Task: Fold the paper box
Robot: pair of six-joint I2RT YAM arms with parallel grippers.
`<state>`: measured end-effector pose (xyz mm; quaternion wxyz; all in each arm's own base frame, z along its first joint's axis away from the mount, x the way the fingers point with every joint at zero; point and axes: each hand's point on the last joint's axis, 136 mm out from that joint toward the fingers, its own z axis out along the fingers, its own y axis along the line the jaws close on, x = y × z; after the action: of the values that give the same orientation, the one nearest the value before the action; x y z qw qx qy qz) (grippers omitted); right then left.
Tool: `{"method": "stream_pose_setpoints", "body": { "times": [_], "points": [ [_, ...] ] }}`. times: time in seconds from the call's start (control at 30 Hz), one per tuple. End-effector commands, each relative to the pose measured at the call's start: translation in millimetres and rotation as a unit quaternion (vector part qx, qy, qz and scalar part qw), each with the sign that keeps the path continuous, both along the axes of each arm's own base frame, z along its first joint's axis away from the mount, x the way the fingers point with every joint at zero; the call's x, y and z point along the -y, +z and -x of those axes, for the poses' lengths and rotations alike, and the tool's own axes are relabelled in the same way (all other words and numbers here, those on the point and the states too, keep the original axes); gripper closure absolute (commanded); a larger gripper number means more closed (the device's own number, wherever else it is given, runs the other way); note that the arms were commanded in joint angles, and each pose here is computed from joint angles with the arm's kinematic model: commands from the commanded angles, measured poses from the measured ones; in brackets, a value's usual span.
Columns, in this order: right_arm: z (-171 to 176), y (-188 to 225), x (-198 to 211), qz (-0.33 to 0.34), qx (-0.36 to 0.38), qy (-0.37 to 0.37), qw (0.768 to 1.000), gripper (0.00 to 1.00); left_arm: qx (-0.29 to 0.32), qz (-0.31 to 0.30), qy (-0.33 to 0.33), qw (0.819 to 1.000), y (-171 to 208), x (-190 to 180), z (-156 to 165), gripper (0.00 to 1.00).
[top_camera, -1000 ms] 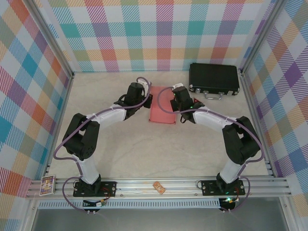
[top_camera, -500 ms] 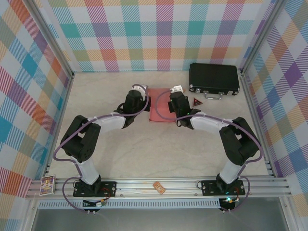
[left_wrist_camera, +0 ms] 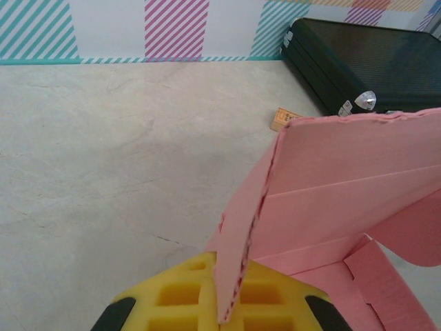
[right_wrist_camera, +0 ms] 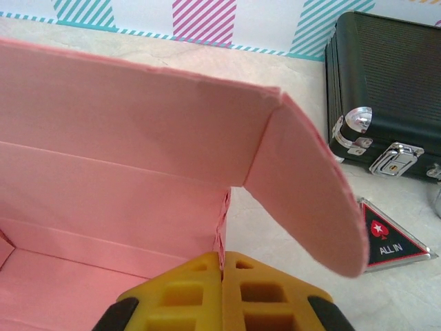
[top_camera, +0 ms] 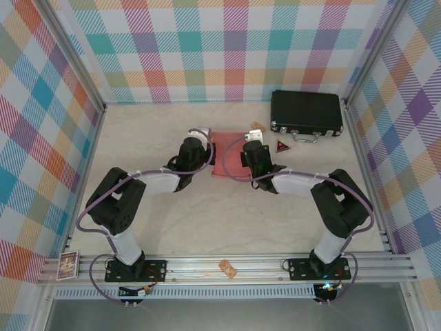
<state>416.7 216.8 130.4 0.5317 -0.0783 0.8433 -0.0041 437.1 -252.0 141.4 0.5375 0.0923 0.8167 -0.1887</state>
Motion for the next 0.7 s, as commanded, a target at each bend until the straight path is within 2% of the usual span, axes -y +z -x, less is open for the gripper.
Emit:
{"method": "stream_pose_setpoints", "body": {
  "times": [0.0,0.43,0.67],
  "points": [
    [3.1,23.7,-8.2,-0.039,0.033,0.002,0.999,1.00,0.042,0.029,-0.013,0.999,30.9,10.5,6.8,1.00],
    [7.5,19.3,-13.3,-0.054,0.046,-0.039,0.997,1.00,0.052,0.035,-0.004,0.998,16.3,20.8,22.6,1.00],
    [8.5,10.7,-12.0,-0.051,0.040,-0.047,0.997,1.00,0.047,0.036,-0.001,0.998,12.7,23.1,24.2,0.88]
  ]
}}
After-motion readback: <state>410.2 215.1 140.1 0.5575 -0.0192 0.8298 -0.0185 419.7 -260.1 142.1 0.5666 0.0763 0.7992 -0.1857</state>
